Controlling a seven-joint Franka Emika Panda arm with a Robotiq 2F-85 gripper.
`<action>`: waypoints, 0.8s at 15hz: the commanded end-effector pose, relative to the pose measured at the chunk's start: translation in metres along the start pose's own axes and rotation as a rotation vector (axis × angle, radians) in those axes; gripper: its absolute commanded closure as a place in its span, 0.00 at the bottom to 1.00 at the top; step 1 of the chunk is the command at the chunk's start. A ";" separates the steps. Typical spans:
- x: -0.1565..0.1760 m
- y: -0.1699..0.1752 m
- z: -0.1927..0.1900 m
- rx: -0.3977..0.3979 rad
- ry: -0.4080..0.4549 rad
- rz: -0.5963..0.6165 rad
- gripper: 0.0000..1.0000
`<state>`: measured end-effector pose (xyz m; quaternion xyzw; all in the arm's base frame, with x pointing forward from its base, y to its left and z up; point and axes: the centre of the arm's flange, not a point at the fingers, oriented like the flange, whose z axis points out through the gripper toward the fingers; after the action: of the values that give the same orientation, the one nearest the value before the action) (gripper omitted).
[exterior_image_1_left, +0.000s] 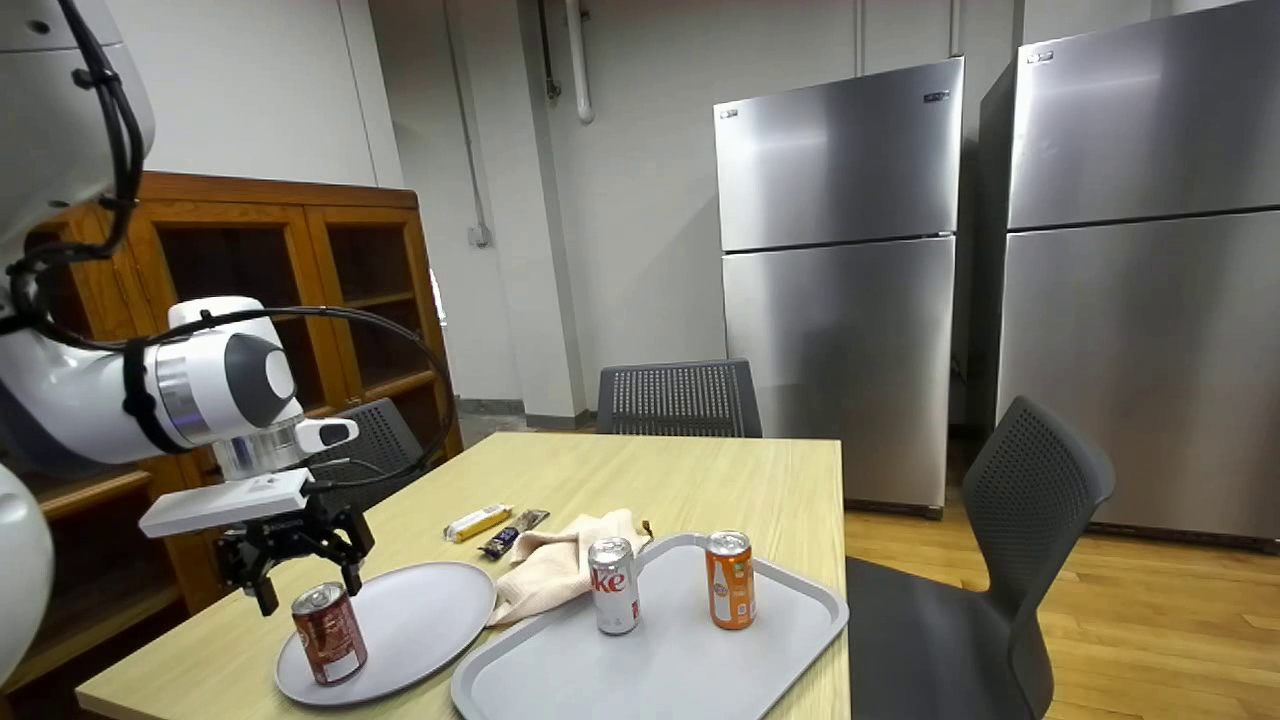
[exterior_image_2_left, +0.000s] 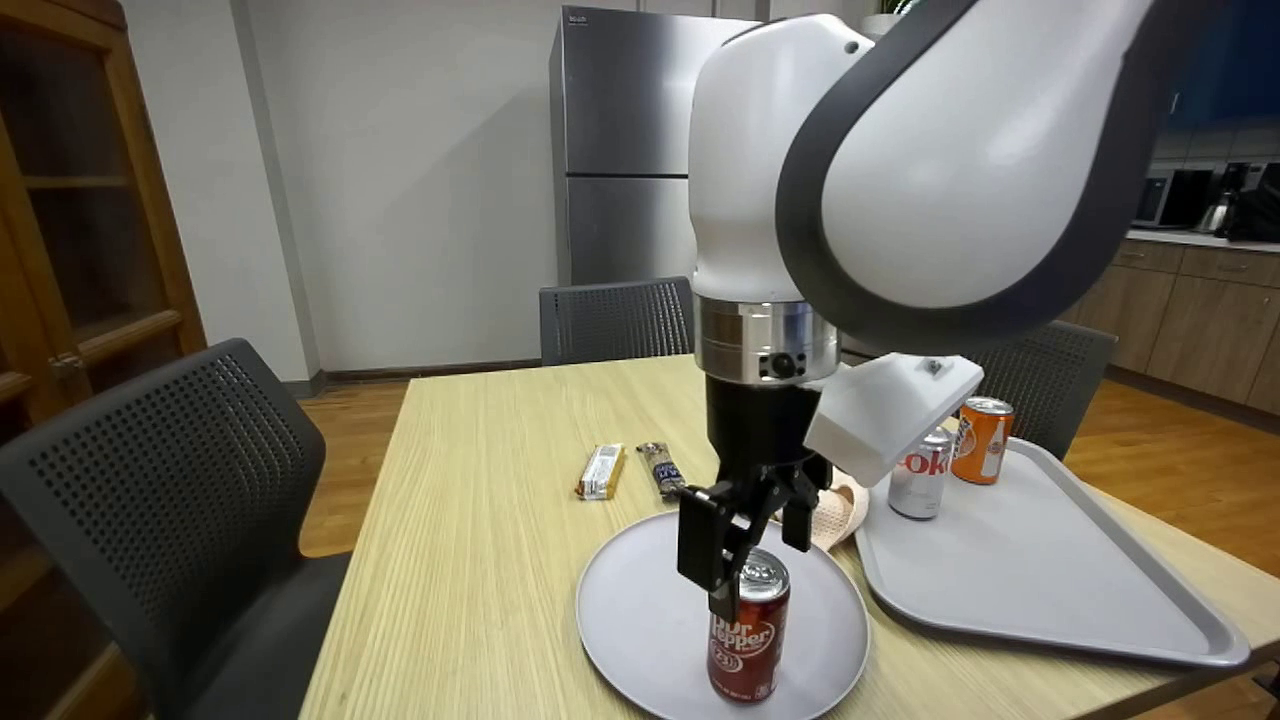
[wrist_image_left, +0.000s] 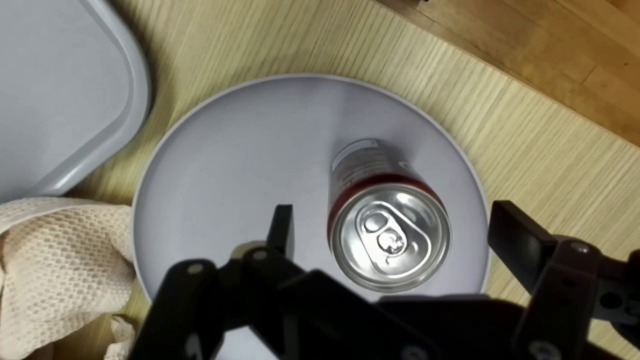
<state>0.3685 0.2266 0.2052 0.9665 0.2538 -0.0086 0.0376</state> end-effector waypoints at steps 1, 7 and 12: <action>0.003 0.000 0.007 0.002 -0.029 0.018 0.00; 0.011 -0.001 0.021 0.010 -0.050 0.025 0.00; 0.017 0.001 0.026 0.015 -0.054 0.029 0.00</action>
<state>0.3740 0.2289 0.1803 0.9667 0.2512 -0.0323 0.0368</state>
